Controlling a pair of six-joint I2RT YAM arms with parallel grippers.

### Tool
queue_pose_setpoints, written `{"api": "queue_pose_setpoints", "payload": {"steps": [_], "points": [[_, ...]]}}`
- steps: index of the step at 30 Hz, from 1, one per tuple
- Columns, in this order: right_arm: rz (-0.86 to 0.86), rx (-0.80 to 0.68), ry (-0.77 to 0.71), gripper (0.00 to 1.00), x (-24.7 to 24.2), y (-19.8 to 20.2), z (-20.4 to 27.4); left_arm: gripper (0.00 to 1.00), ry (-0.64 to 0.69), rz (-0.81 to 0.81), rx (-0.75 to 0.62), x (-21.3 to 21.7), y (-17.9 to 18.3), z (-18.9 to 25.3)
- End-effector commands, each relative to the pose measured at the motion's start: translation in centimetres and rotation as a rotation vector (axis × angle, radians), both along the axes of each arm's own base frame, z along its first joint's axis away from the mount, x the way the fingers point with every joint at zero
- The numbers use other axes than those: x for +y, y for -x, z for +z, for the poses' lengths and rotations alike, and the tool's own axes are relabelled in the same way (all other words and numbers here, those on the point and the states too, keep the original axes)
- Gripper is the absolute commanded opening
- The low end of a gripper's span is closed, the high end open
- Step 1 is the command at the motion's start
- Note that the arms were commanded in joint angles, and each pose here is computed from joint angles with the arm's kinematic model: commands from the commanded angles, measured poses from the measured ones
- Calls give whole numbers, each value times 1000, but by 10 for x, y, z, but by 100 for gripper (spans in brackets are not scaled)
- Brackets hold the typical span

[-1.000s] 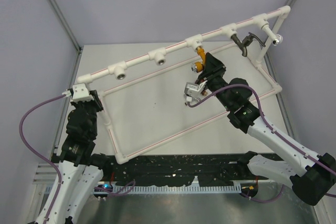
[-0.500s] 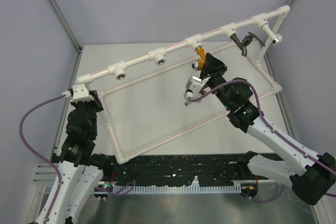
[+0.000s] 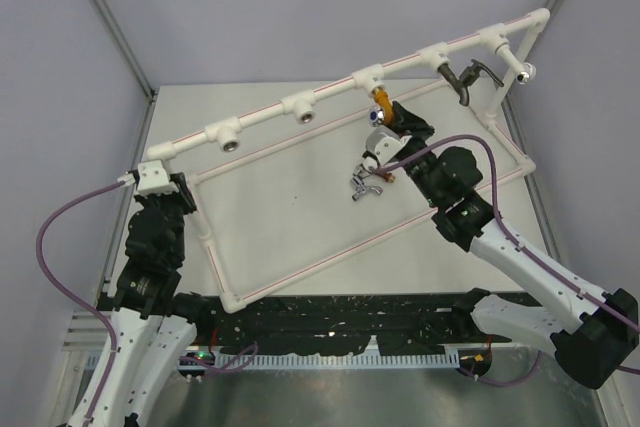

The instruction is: Install the water faucets

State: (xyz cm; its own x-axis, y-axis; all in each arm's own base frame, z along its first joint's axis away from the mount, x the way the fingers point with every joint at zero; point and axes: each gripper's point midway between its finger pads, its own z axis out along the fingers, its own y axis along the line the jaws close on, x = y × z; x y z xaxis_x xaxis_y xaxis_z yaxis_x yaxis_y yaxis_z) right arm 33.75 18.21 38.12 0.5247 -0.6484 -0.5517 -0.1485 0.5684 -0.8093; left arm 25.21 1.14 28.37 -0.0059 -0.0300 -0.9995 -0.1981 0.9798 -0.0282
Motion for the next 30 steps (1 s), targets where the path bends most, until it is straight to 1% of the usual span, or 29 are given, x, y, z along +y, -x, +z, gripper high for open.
{"api": "queue_pose_setpoints", "payload": {"steps": [1,10,18,27,30], "points": [[15,101,-181,5,3,-7,-3,0,20,-67,-12,-11,3,2],[84,167,-341,5,8,-4,1,0,23,-70,-19,-12,4,4],[115,228,-489,5,3,-5,2,0,24,-75,-22,-13,4,4],[131,275,-586,5,5,-8,-5,0,32,-81,-28,-14,5,5],[143,289,-649,5,5,-8,-4,0,33,-84,-26,-15,4,4]]}}
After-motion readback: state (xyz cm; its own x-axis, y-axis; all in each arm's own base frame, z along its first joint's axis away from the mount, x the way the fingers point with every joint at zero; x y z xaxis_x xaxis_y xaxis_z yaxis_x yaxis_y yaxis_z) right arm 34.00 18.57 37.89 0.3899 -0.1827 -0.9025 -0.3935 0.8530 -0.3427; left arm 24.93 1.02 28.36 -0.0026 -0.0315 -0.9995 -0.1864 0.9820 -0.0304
